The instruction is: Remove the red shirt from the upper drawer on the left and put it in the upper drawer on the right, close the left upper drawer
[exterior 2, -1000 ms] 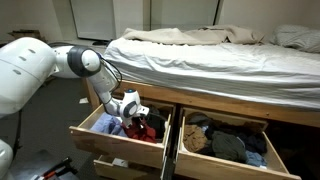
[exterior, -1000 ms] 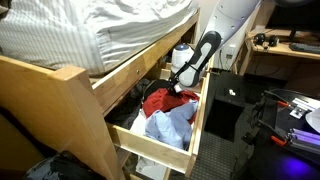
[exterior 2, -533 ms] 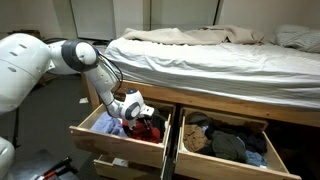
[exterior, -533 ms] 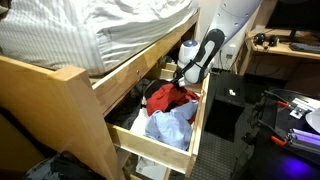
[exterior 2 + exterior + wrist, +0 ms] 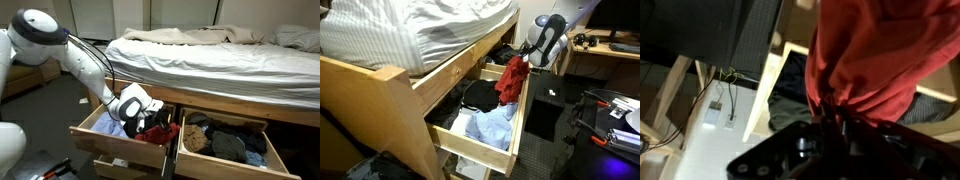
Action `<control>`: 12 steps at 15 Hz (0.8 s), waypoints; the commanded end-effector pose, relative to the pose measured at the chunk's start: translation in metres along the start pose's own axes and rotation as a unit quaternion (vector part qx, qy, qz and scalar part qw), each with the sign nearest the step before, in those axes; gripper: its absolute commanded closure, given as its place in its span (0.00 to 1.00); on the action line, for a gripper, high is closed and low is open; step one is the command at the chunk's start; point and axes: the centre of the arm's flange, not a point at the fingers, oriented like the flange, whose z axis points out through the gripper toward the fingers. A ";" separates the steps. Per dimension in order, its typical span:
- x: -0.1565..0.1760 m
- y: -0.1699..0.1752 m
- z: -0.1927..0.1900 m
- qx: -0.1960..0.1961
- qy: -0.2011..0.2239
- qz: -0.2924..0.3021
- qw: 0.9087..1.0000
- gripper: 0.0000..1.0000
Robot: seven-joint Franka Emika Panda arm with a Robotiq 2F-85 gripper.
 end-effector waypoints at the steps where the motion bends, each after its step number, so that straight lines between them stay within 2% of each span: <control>1: 0.016 0.074 -0.059 0.021 0.084 0.052 0.995 0.98; 4: 0.044 0.117 -0.094 0.072 0.141 0.083 0.984 0.98; 8: 0.110 0.132 -0.161 0.129 0.210 0.089 0.965 0.98; 12: 0.158 0.148 -0.214 0.200 0.246 0.109 0.942 0.98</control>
